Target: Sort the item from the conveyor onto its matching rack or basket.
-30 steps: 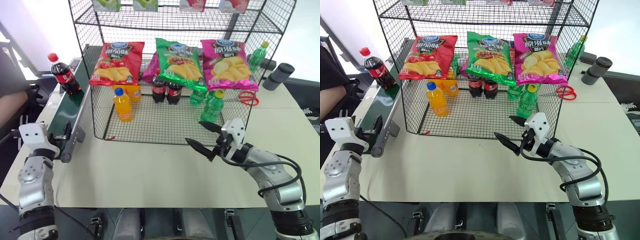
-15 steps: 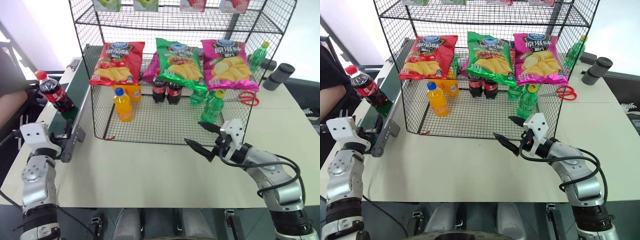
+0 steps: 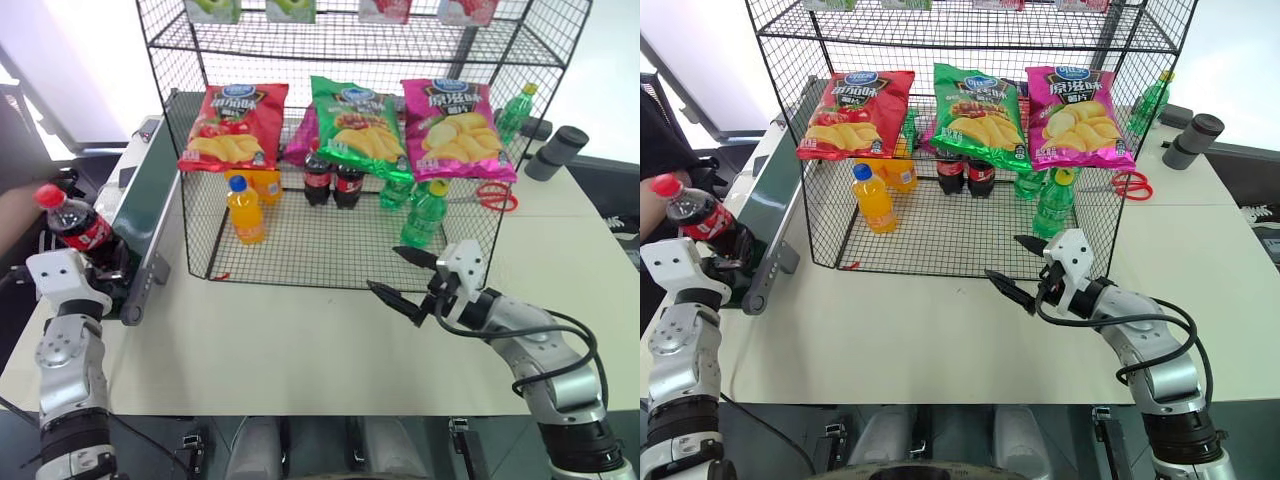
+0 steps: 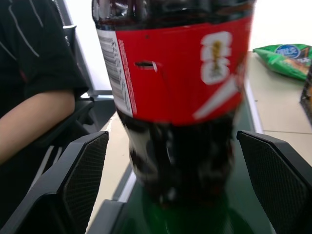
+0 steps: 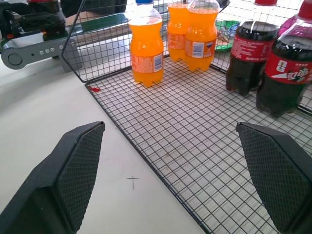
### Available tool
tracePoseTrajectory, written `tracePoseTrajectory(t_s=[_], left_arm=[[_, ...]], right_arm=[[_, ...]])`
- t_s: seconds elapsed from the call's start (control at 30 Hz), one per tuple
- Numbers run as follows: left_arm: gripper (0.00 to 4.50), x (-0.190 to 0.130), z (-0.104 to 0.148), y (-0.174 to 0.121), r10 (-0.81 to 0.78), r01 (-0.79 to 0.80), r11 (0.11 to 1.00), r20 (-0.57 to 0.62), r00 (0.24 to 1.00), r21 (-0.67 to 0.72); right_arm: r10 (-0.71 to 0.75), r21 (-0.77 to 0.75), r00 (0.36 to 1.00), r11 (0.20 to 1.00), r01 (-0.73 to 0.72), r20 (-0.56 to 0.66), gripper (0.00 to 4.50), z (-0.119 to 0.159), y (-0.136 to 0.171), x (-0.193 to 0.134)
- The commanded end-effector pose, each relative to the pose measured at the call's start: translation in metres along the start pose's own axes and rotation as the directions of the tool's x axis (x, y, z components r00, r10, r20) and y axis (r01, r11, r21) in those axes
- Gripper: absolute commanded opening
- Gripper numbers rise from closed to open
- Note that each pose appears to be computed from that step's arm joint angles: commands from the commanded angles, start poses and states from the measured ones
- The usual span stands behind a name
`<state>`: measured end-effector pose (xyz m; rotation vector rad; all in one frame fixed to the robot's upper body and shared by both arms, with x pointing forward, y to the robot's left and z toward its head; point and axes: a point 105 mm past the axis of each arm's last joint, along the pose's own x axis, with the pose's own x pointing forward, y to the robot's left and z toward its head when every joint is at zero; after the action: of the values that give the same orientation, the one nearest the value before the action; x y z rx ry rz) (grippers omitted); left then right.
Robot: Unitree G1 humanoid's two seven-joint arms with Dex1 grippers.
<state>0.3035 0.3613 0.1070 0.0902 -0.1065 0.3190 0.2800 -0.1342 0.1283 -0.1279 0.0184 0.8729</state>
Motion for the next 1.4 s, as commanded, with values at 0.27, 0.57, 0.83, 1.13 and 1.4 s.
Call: tracePoseTrajectory(t_s=[0.27,0.57,0.83,1.13,1.4], left_arm=[[2.99,0.000,0.041,0.009,-0.070,0.070,0.998,0.134,0.989,0.006],[2.99,-0.020,0.110,-0.042,-0.562,0.568,0.822,0.201,0.803,0.031],[2.99,-0.075,0.105,-0.130,-0.916,0.916,0.402,0.006,0.402,-0.013],[2.99,-0.116,0.081,-0.227,-0.998,0.999,-0.053,-0.031,-0.052,0.006],[2.99,-0.123,0.083,-0.265,-0.974,0.971,-0.225,0.010,-0.226,0.076]], right_arm=[[0.020,-0.039,0.999,0.999,-0.018,0.046,4.50,0.015,0.004,0.001],[0.126,0.010,0.989,0.992,-0.128,0.080,4.50,0.031,0.017,0.005],[0.222,0.059,0.969,0.971,-0.230,0.110,4.50,0.044,0.033,0.013],[0.336,0.060,0.929,0.935,-0.348,0.155,4.50,0.058,0.064,0.032],[0.338,0.081,0.925,0.931,-0.355,0.173,4.50,0.061,0.068,0.038]])
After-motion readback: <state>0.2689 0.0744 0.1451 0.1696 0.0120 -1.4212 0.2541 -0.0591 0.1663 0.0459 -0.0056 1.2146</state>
